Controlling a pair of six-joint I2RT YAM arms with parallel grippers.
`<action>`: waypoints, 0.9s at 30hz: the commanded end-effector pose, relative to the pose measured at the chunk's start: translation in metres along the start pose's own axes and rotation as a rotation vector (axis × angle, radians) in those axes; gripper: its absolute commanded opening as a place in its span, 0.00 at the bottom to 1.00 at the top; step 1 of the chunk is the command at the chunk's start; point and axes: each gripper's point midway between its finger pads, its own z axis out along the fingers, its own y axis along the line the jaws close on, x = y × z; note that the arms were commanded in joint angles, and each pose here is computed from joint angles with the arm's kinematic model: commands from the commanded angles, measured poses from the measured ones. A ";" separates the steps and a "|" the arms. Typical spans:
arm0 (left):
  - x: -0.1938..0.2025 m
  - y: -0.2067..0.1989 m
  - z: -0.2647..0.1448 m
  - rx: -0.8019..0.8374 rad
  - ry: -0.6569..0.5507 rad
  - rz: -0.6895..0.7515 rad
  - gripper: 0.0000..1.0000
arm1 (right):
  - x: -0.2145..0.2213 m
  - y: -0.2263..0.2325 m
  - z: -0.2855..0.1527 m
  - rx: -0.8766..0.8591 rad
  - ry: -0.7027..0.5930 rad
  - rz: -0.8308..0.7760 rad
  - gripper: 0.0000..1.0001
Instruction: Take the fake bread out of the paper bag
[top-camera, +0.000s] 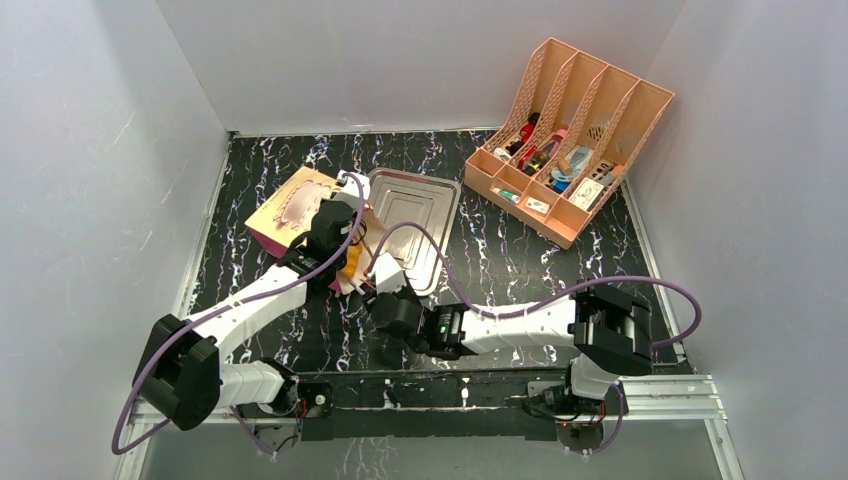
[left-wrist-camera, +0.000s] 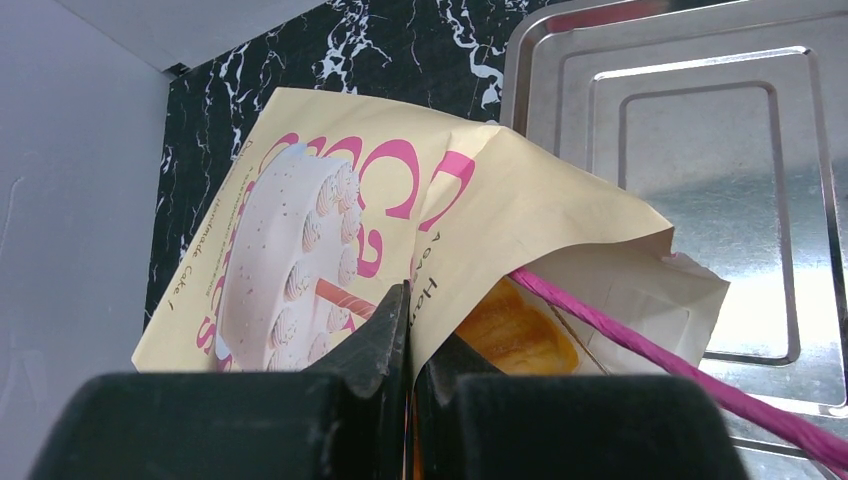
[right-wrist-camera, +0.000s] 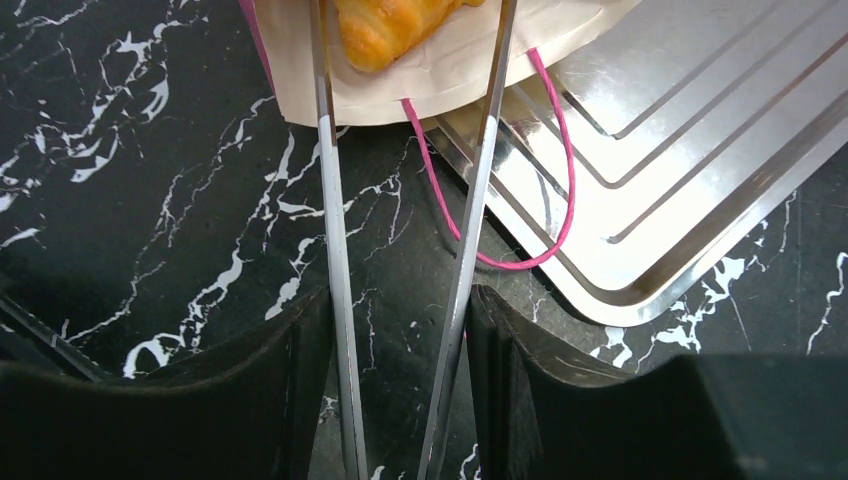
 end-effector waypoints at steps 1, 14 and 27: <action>-0.013 0.010 -0.004 -0.025 -0.023 -0.039 0.00 | -0.032 -0.007 -0.007 0.076 -0.161 0.016 0.46; -0.012 0.010 -0.006 -0.024 -0.019 -0.044 0.00 | -0.021 0.005 -0.002 0.026 -0.141 -0.017 0.15; -0.013 0.014 -0.010 -0.029 -0.026 -0.050 0.00 | -0.024 0.014 -0.004 -0.014 -0.108 -0.016 0.34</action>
